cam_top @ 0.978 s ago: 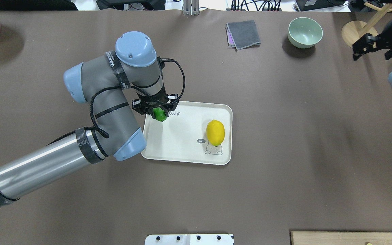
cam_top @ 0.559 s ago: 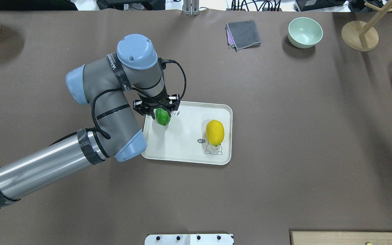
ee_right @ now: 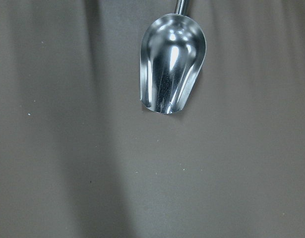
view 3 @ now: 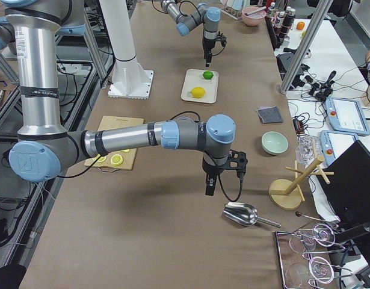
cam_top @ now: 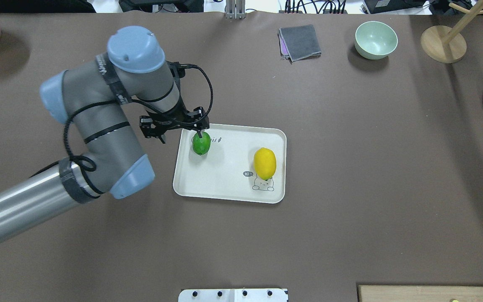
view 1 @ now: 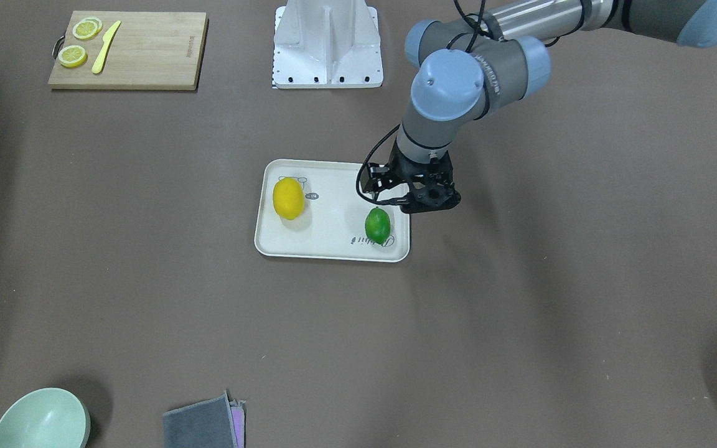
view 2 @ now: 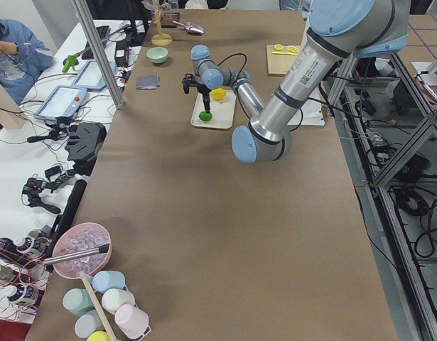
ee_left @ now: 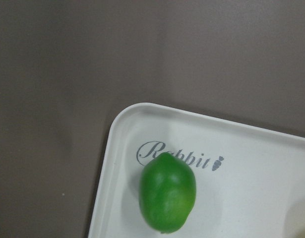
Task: Place all lemons on tray
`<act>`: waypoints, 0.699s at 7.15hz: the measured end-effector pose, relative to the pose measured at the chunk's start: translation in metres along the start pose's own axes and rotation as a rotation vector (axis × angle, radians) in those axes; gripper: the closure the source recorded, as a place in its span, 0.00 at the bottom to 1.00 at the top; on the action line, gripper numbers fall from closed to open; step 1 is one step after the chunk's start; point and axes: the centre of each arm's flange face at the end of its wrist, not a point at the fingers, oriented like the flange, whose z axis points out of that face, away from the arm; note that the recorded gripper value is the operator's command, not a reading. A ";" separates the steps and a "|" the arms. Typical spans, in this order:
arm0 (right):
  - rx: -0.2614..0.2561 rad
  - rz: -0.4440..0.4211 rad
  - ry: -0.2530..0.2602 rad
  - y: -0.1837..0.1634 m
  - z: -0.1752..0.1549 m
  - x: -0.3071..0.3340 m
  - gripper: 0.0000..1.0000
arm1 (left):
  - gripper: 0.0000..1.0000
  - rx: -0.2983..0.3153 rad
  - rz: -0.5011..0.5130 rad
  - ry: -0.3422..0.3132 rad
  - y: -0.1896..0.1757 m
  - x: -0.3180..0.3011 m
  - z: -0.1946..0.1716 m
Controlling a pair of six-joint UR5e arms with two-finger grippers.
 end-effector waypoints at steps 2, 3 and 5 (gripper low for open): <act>-0.016 0.014 -0.019 -0.002 0.012 0.010 0.00 | 0.02 -0.012 0.116 -0.038 0.003 -0.116 -0.027; -0.014 0.014 -0.023 -0.005 0.021 0.017 0.00 | 0.02 -0.013 0.162 -0.076 0.003 -0.181 -0.033; -0.008 0.012 -0.022 -0.006 0.028 0.024 0.00 | 0.02 -0.018 0.272 -0.162 -0.006 -0.325 -0.053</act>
